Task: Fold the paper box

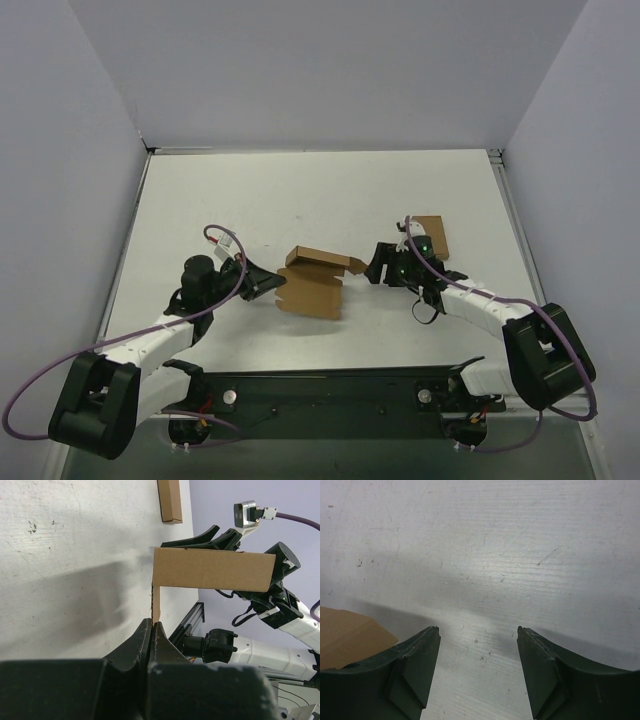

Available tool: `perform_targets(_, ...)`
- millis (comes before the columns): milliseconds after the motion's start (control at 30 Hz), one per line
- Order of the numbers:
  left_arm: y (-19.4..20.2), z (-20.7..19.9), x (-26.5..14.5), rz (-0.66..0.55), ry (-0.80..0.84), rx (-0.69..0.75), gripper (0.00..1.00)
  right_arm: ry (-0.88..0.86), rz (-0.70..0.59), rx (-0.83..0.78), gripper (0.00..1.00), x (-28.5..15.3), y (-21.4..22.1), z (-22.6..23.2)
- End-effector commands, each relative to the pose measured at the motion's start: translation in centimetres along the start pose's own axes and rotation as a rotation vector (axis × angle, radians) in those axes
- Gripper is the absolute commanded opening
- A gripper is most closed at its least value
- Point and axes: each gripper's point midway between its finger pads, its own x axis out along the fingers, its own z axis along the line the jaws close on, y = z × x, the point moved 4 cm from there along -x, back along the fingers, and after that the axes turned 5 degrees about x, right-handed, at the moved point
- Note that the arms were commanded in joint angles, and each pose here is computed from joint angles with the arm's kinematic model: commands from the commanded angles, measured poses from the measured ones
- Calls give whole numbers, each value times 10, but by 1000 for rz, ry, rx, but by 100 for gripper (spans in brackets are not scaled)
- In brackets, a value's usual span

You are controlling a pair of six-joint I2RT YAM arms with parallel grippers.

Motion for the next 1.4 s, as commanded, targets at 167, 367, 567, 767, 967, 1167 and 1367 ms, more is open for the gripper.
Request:
perform_targets(167, -1, -6, -3, -6, 49, 28, 0, -193, -128, -105, 64, -3, -29, 40)
perform_targets(367, 0, -1, -2, -7, 32, 30, 0, -280, -119, -224, 64, -13, -16, 63)
perform_targets(567, 2, 6, 1, 7, 15, 31, 0, -302, -104, -255, 64, -17, -9, 68)
perform_targets(767, 6, 11, 4, 34, 8, 25, 0, -334, -94, -278, 63, -19, -9, 75)
perform_targets(967, 4, 10, 6, 40, 13, 29, 0, -347, -85, -288, 62, -15, -9, 81)
perform_targets(1167, 9, 12, 8, 63, 8, 29, 0, -352, -76, -300, 62, -12, -7, 84)
perform_targets(1367, 17, 16, 10, 114, 10, 32, 0, -351, -93, -306, 62, -14, -9, 84)
